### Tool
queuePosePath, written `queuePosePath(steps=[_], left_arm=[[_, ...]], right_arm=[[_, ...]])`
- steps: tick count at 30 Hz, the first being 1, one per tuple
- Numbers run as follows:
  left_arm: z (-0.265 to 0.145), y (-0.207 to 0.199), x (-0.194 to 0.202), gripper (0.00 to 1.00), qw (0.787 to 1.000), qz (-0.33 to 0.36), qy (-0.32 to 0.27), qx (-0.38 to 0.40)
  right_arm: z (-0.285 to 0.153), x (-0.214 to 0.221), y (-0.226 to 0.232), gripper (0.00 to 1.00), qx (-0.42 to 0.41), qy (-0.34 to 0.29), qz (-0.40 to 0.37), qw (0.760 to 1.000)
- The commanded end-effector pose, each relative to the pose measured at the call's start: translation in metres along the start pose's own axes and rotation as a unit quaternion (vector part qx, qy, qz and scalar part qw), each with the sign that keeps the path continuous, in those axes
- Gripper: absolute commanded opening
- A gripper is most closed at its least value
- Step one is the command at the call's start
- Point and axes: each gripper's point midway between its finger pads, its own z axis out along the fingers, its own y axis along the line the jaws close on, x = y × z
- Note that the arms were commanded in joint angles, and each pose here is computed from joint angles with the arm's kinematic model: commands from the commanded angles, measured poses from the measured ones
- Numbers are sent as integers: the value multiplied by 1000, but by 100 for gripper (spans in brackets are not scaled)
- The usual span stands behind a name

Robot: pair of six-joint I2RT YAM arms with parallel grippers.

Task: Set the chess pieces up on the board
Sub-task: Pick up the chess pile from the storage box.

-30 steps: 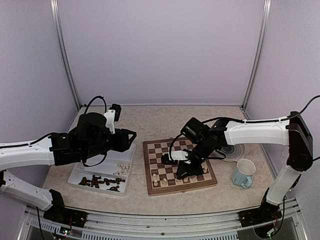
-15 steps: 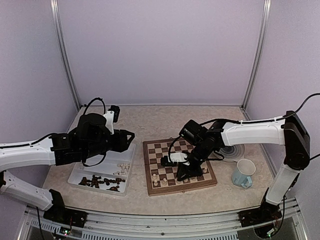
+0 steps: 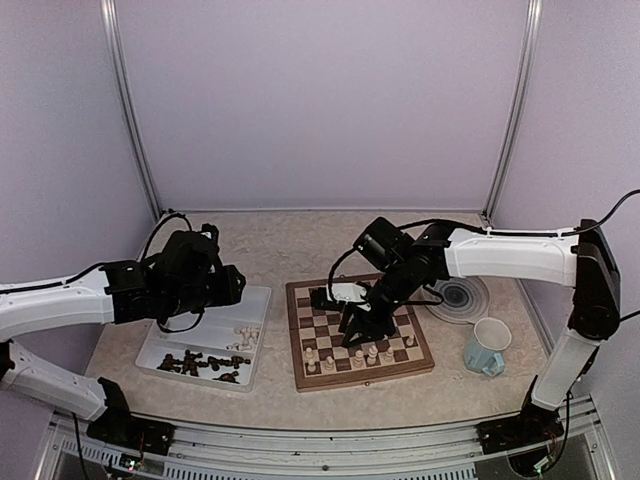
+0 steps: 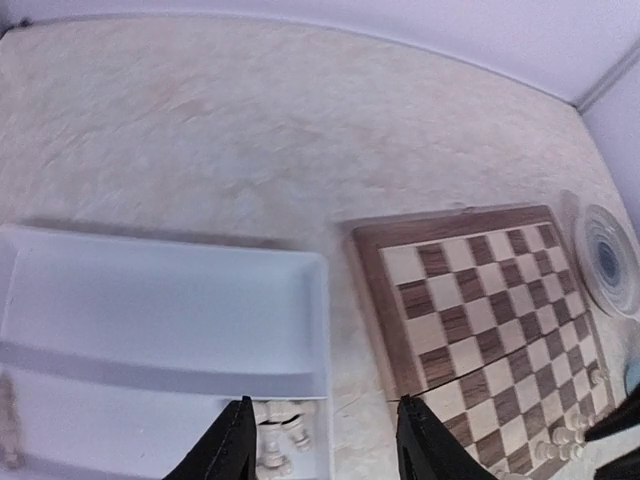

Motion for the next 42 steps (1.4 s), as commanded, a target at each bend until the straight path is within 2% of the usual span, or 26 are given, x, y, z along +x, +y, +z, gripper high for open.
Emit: queuePosePath(steps=[1, 5, 10, 16, 28, 33, 42], left_arm=[[-11, 96, 38, 48, 970, -109, 73, -203], [-18, 148, 65, 47, 944, -167, 121, -256], [-15, 182, 77, 49, 934, -193, 142, -267], [-5, 209, 80, 52, 921, -180, 160, -306], [14, 242, 101, 52, 907, -187, 184, -328], [24, 246, 120, 49, 902, -191, 211, -324], [25, 244, 146, 30, 895, -211, 234, -315]], right_arm=[[-27, -23, -1, 36, 1, -39, -1, 999], [-35, -24, -11, 36, 15, -48, 2, 999], [-38, -23, -11, 36, 16, -55, 5, 998], [-41, -18, -9, 36, 25, -54, 4, 998], [-41, -11, -8, 36, 28, -52, 7, 998], [-40, -10, -8, 36, 27, -52, 7, 998], [-39, -7, -10, 35, 32, -48, 8, 998]])
